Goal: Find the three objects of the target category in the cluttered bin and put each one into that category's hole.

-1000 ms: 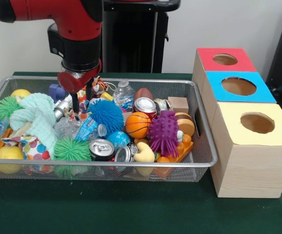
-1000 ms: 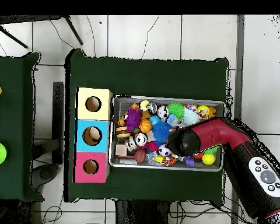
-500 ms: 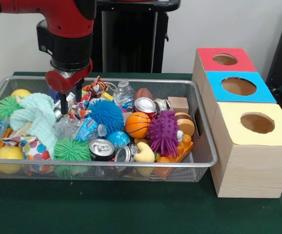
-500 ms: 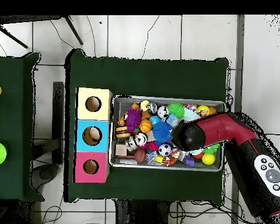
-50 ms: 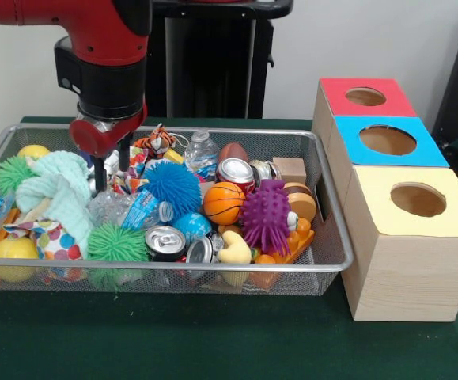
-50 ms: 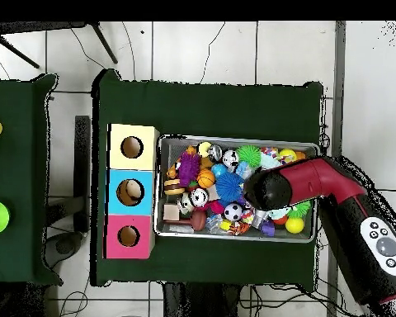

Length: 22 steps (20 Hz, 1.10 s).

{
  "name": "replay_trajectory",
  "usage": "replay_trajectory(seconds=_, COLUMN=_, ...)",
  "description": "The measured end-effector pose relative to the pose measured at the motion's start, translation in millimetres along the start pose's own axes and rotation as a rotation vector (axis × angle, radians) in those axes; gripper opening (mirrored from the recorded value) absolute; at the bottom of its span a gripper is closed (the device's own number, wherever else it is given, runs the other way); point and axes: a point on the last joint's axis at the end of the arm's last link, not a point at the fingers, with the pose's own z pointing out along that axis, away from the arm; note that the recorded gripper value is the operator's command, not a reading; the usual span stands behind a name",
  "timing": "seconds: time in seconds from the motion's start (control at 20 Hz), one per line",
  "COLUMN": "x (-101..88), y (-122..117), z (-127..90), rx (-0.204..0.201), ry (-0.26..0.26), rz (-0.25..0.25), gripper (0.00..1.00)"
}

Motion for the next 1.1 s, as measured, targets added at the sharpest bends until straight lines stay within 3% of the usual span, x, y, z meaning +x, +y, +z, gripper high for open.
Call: replay_trajectory(seconds=1.1, x=1.9, y=13, z=15, rx=-0.04, ry=0.025, rz=0.002, gripper=1.0)
